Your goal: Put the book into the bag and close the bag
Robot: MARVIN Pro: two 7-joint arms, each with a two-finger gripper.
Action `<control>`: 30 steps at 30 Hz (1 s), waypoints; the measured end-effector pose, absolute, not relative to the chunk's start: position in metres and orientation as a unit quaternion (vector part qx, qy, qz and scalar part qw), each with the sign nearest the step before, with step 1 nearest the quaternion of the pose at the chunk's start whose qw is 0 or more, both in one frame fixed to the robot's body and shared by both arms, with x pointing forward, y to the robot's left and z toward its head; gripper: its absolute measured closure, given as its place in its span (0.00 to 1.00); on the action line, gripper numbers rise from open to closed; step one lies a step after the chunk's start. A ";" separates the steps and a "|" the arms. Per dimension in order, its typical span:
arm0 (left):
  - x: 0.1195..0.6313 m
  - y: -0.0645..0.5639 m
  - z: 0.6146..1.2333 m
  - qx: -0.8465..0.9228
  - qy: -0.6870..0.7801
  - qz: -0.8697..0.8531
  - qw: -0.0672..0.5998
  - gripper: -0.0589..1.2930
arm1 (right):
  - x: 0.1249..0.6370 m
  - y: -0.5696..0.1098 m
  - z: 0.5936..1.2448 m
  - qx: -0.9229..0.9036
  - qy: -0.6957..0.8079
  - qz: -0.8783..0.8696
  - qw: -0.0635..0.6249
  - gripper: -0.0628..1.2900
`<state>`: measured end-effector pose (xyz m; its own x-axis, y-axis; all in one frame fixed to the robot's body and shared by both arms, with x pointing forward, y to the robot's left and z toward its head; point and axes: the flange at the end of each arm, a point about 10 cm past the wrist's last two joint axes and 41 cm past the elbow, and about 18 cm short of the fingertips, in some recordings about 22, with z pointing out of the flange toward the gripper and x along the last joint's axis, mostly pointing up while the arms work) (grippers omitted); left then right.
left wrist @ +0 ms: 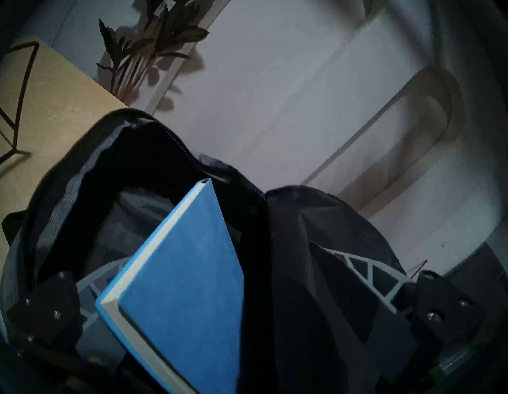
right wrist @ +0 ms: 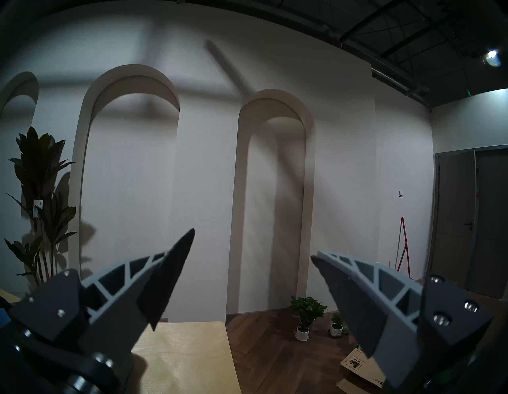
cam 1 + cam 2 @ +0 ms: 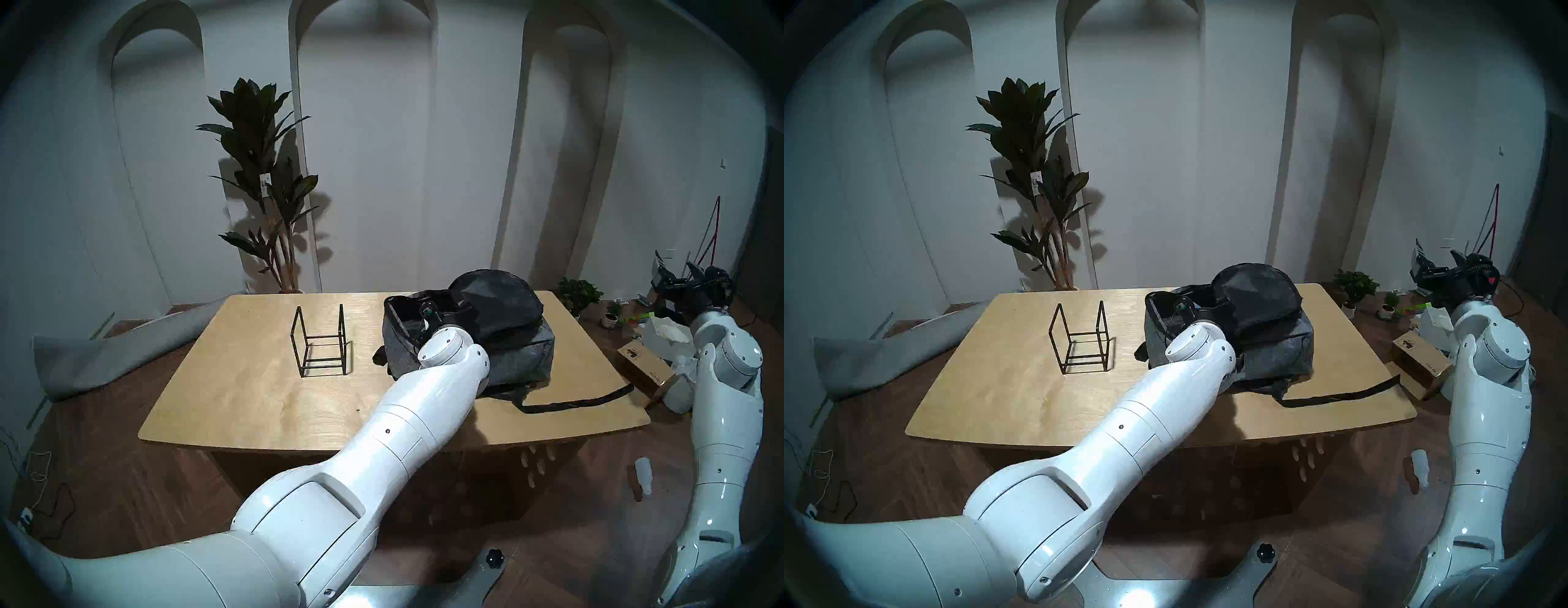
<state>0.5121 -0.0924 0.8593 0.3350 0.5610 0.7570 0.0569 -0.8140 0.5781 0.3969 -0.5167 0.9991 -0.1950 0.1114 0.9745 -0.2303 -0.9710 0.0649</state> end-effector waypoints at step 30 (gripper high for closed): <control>0.495 -0.113 0.870 0.714 -0.078 0.695 -0.025 0.03 | 0.396 -0.527 0.988 0.627 -0.057 0.772 0.092 0.03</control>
